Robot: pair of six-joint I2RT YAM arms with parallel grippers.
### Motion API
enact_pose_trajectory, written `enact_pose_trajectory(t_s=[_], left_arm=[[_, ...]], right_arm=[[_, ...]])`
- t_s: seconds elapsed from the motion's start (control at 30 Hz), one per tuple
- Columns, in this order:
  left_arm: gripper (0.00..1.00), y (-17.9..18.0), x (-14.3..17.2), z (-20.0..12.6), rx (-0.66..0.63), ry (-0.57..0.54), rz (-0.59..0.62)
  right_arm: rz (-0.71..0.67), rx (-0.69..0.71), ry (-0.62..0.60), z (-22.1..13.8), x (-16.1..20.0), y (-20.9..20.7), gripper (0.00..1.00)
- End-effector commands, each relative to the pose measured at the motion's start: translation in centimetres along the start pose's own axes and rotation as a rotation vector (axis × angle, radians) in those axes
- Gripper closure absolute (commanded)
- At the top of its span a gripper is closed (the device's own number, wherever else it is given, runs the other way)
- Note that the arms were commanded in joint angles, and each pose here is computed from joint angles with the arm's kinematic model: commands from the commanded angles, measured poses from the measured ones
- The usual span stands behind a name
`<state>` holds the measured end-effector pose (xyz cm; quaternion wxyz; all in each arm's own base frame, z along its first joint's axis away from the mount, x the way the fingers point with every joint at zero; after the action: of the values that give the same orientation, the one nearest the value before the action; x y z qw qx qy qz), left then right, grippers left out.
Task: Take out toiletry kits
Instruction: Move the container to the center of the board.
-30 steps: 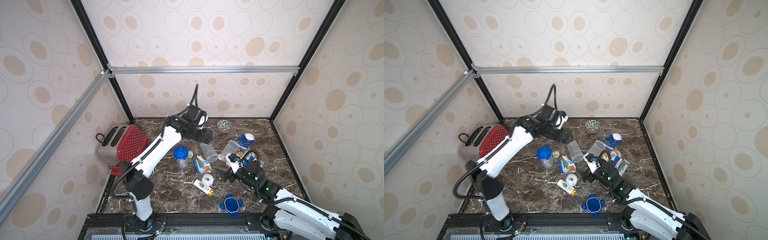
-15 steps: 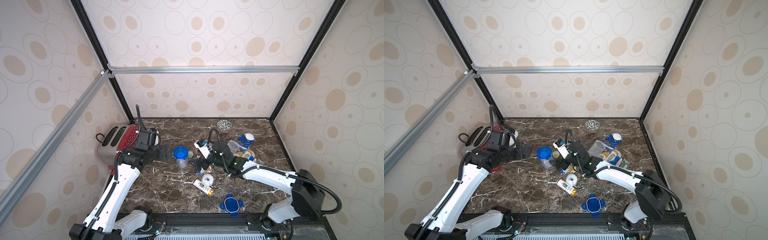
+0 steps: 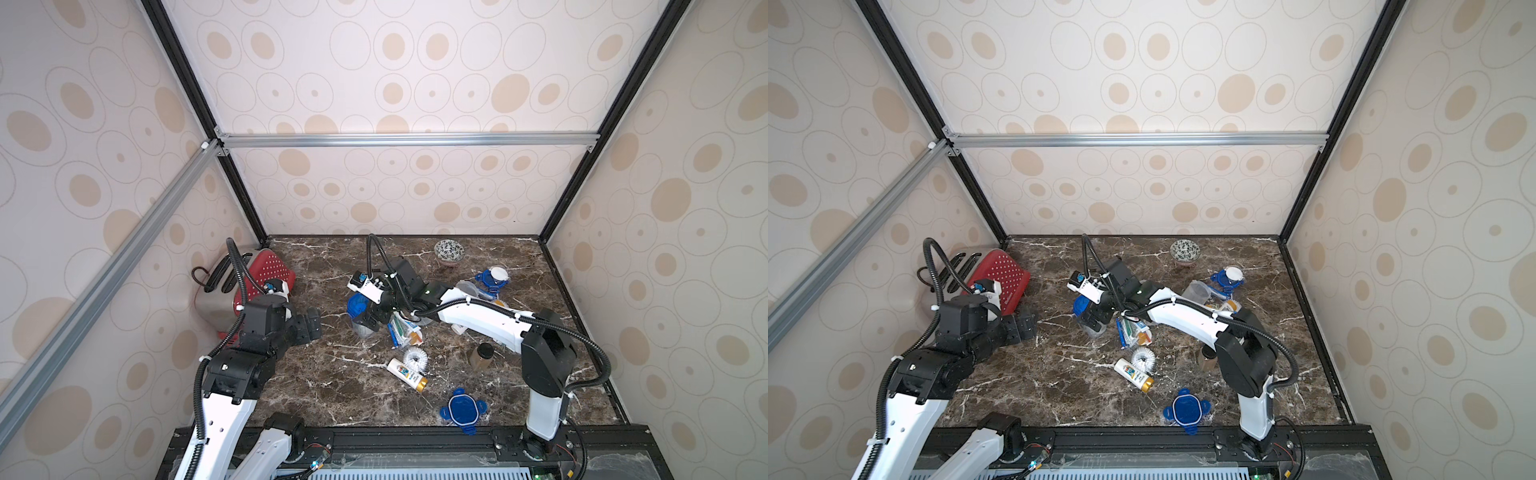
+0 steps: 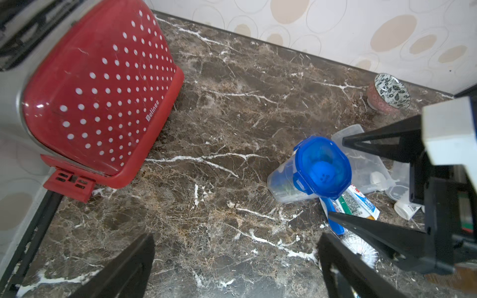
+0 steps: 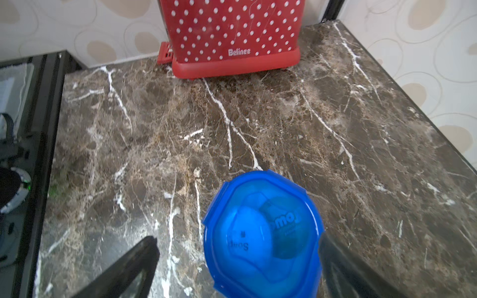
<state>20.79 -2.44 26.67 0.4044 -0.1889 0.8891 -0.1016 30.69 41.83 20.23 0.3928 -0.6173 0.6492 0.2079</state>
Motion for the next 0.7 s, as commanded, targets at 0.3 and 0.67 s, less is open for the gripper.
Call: enact_pose_trajectory(t_s=[0.3, 0.67], left_arm=[[0.01, 0.2, 1.5, -0.1, 0.045, 0.020, 0.019], [0.01, 0.0, 1.9, 0.5, 0.053, 0.039, 0.023]], right_arm=[[-0.152, -0.188, -0.052, 2.1, 0.4, -0.9, 0.00], [-0.081, -0.227, -0.068, 3.6, 0.3, -0.9, 0.06]])
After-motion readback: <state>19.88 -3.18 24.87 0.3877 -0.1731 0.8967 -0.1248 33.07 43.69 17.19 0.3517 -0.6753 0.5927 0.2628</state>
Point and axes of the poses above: each gripper's point midway between its finger pads, its own z axis out along the fingers, its own y axis along the line the jaws close on, x = y × z, the point moved 3 cm from there along -z, back along the fingers, and after that the axes turned 12 degrees about -z, right-handed, at the moved point
